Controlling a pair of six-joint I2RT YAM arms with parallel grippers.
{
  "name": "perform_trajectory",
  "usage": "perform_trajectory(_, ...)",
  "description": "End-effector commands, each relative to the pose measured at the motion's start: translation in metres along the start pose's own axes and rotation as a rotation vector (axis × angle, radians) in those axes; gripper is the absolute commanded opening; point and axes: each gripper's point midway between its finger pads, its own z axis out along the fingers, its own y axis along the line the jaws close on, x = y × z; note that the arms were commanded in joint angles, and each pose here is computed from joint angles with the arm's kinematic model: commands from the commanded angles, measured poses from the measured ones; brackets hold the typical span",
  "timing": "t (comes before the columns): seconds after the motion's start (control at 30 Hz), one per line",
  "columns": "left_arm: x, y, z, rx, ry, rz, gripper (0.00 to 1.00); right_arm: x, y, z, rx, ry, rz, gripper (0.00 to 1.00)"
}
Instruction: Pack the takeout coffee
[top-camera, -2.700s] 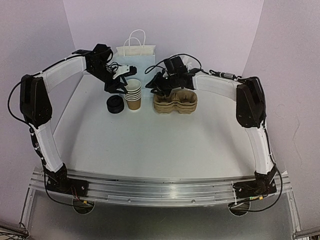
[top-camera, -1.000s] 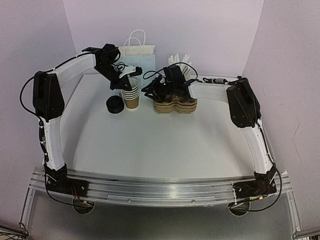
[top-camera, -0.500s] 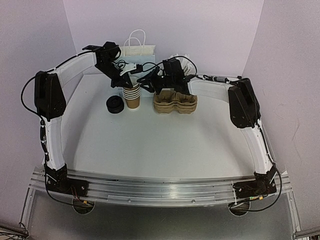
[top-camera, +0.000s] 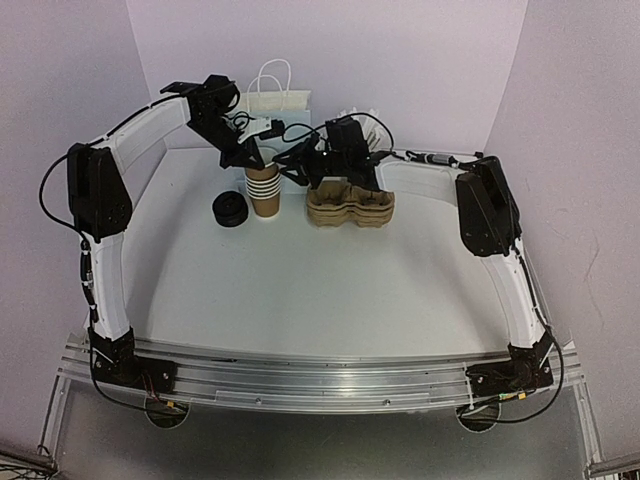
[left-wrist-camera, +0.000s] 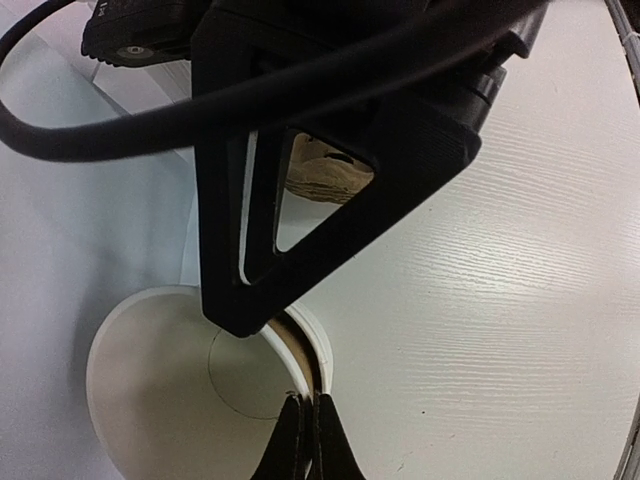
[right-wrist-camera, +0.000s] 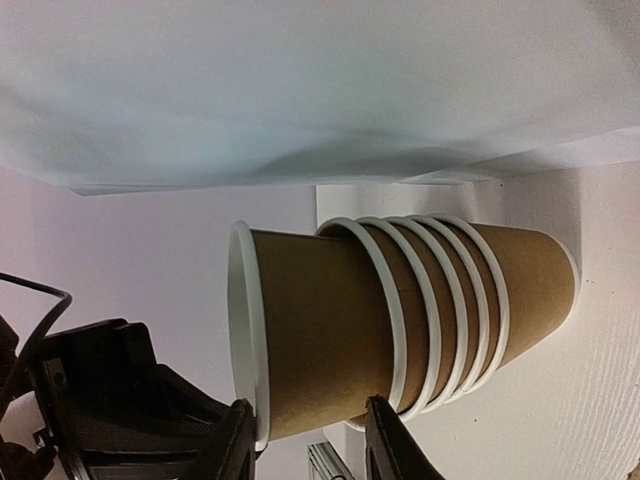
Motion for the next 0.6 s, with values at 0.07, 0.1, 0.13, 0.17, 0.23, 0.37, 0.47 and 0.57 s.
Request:
perform_trajectory(0.07,-0.03,-0.002,-0.053,-0.071,-0.043,0.083,0.0,-0.004,0.054,-0.027,-0.07,-0.057,-0.087,0.39)
perform_trajectory(0.1,-0.031,-0.001,-0.056,-0.077,-0.045,0.088,0.0,-0.004,0.055,-0.027,-0.072,-0.06,-0.09,0.4)
perform_trajectory(0.13,-0.032,-0.001,-0.059,-0.084,-0.046,0.095,0.0,-0.005,0.056,-0.027,-0.073,-0.062,-0.093,0.4)
perform_trajectory(0.17,-0.033,-0.001,-0.062,-0.091,-0.049,0.1,0.0,-0.005,0.056,-0.027,-0.074,-0.063,-0.091,0.4)
perform_trajectory(0.23,-0.035,0.0,-0.064,-0.103,-0.053,0.111,0.0,-0.005,0.056,-0.026,-0.075,-0.063,-0.084,0.41)
perform_trajectory(0.37,-0.042,0.001,-0.074,-0.131,-0.071,0.131,0.0,-0.005,0.064,-0.027,-0.09,-0.063,-0.088,0.43)
perform_trajectory(0.47,-0.05,-0.004,-0.088,-0.147,-0.09,0.158,0.0,-0.005,0.076,-0.035,-0.107,-0.067,-0.11,0.46)
perform_trajectory(0.57,-0.058,-0.012,-0.102,-0.156,-0.113,0.191,0.0,-0.004,0.094,-0.046,-0.128,-0.074,-0.163,0.53)
